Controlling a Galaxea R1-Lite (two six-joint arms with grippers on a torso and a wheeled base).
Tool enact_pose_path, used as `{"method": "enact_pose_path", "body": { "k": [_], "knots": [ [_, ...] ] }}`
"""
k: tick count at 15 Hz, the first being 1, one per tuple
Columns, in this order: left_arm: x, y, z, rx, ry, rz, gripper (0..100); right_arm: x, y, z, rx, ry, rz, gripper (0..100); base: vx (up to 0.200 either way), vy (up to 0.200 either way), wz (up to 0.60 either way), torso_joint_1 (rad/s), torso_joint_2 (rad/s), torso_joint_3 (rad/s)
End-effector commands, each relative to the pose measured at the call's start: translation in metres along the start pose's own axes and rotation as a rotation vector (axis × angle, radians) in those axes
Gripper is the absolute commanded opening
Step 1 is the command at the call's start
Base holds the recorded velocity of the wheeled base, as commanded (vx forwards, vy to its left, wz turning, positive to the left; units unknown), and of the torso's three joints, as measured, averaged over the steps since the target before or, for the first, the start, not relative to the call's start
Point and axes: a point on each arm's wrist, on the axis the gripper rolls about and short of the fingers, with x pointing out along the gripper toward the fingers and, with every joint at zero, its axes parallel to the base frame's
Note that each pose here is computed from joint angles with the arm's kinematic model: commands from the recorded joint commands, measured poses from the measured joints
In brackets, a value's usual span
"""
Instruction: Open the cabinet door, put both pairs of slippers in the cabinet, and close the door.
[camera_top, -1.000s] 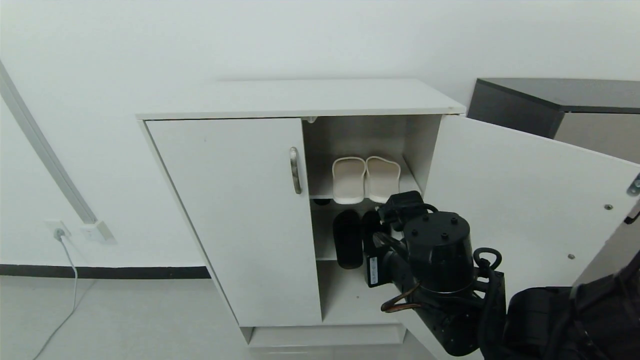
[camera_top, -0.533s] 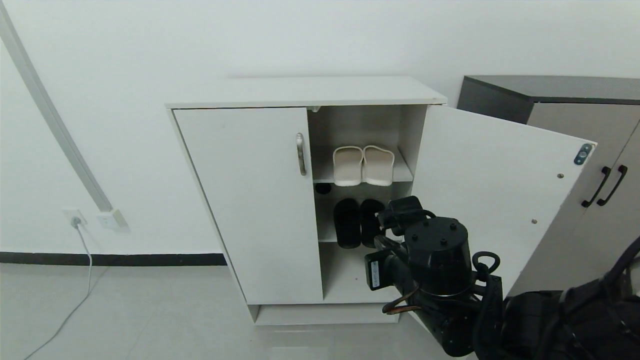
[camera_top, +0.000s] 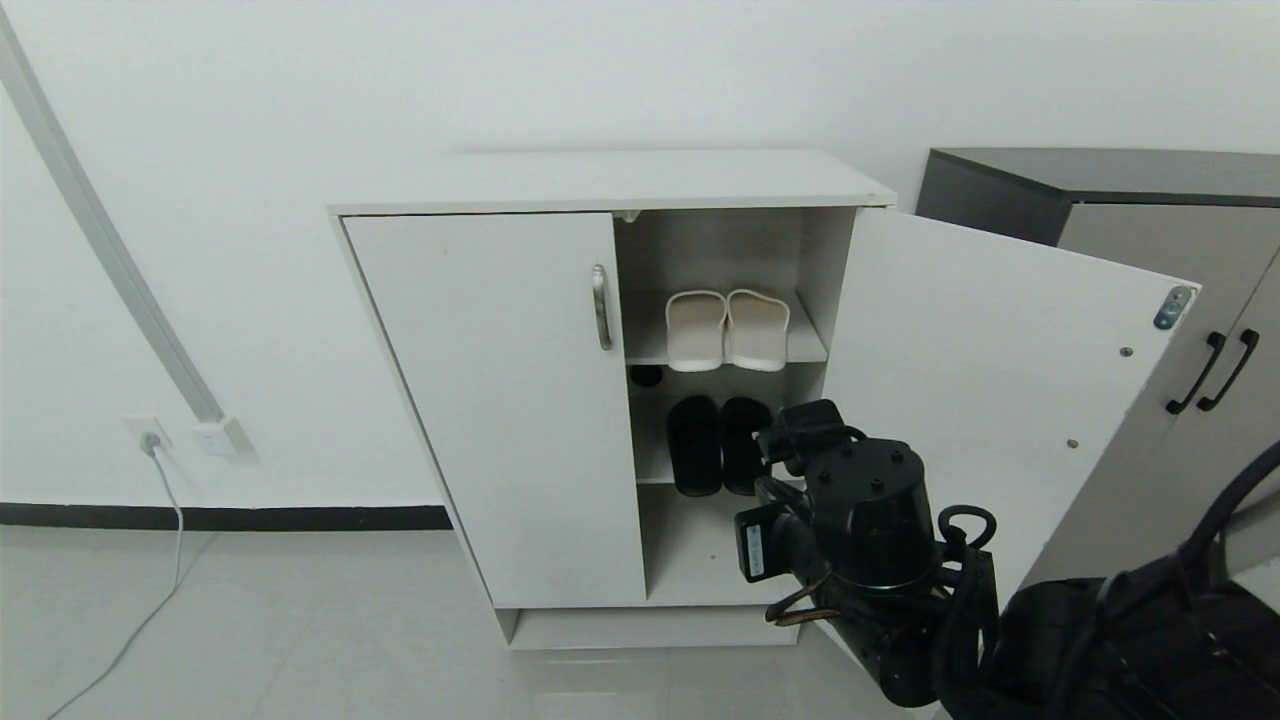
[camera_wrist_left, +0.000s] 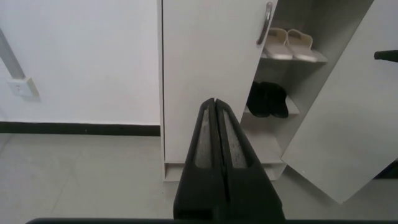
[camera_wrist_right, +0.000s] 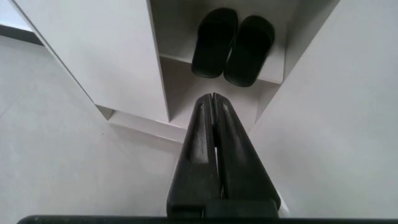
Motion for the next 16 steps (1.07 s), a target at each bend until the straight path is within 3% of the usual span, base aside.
{"method": "enact_pose_path", "body": {
  "k": [1, 9, 16],
  "knots": [
    [0.0, 0.0, 0.0001, -0.001, 0.0, 0.0, 0, 0.003, 0.0006, -0.0044, -0.007, 0.011, -0.002, 0, 0.0, 0.0, 0.0, 0.0, 0.0, 0.0],
    [0.0, 0.0, 0.0001, -0.011, -0.001, 0.002, 0, 0.0081, 0.0002, -0.01, -0.014, 0.029, 0.002, 0, 0.0, 0.0, 0.0, 0.001, -0.01, -0.007],
    [0.0, 0.0, 0.0001, -0.012, -0.001, 0.002, 0, 0.0087, -0.0001, -0.0104, -0.016, 0.03, 0.0, 0, 0.0, 0.0, 0.0, 0.108, -0.39, -0.277]
  ]
}}
